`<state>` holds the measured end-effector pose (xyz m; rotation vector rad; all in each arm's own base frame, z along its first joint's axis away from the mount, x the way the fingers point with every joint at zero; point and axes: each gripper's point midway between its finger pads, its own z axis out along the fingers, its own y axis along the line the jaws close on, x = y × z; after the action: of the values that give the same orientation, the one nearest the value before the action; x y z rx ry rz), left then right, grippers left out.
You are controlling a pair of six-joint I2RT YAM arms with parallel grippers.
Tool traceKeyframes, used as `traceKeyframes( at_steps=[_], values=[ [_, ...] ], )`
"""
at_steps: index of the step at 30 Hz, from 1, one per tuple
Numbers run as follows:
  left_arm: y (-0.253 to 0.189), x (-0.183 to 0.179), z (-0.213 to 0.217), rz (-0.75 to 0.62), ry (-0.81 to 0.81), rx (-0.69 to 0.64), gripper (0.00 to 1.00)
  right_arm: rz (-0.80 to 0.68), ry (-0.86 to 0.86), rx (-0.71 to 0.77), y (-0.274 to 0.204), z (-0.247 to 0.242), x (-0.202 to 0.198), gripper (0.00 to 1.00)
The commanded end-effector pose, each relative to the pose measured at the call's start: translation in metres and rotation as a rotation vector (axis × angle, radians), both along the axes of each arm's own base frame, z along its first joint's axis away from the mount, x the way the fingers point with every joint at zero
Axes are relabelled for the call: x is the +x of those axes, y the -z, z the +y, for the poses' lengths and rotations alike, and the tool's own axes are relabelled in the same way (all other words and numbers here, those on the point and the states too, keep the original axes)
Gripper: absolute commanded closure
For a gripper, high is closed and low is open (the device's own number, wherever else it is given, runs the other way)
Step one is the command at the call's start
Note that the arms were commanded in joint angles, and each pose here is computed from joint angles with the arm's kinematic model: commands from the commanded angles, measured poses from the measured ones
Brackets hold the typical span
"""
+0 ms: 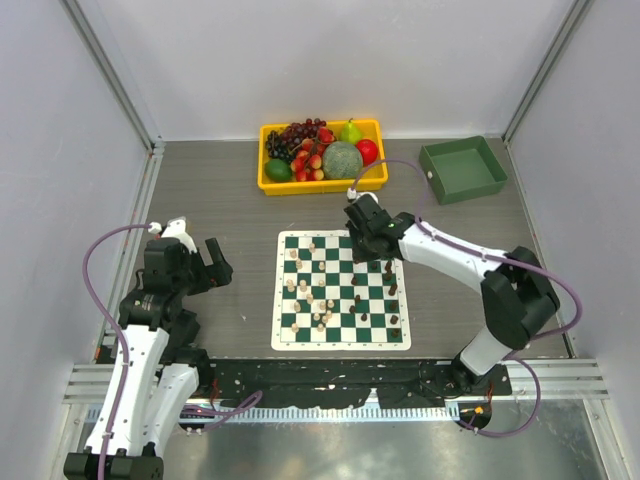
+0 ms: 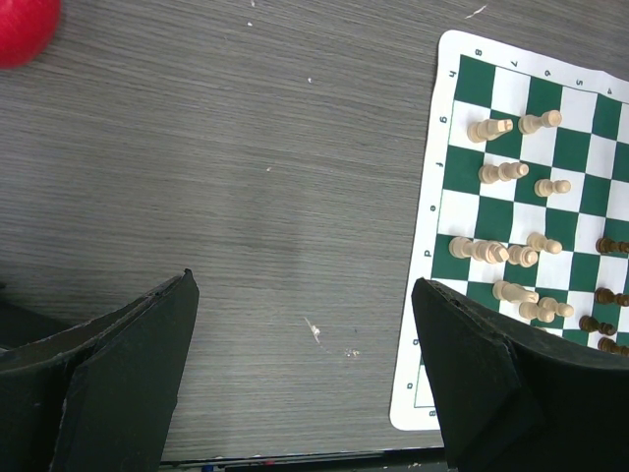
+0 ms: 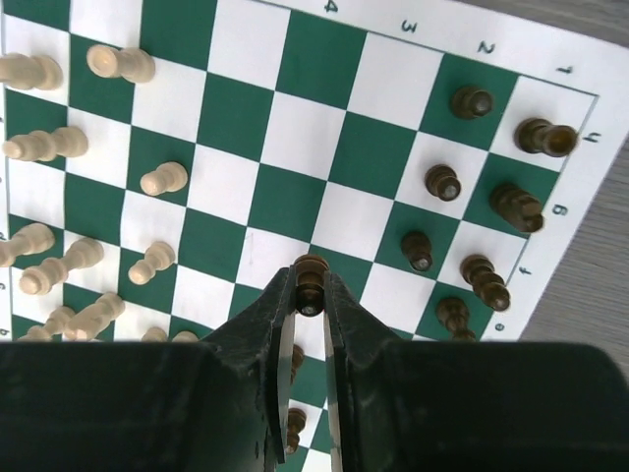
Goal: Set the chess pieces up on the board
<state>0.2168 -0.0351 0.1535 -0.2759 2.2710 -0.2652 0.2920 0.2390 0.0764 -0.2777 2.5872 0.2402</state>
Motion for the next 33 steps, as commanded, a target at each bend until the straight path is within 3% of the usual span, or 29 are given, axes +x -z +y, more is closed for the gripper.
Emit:
traceKeyframes(
  at_steps=[1, 11, 33],
  values=[
    [-0.012, 0.002, 0.0, -0.037, 0.0, -0.007, 0.02, -0.072, 0.058, 0.003, -0.022, -0.016, 0.0, 0.8],
    [-0.012, 0.001, -0.001, -0.04, 0.0, -0.009, 0.02, -0.003, 0.072, -0.03, 0.009, -0.034, -0.023, 0.8],
    [-0.011, 0.002, -0.001, -0.035, -0.001, -0.01, 0.02, 0.033, 0.102, -0.079, 0.037, -0.046, -0.019, 0.78]
  ],
)
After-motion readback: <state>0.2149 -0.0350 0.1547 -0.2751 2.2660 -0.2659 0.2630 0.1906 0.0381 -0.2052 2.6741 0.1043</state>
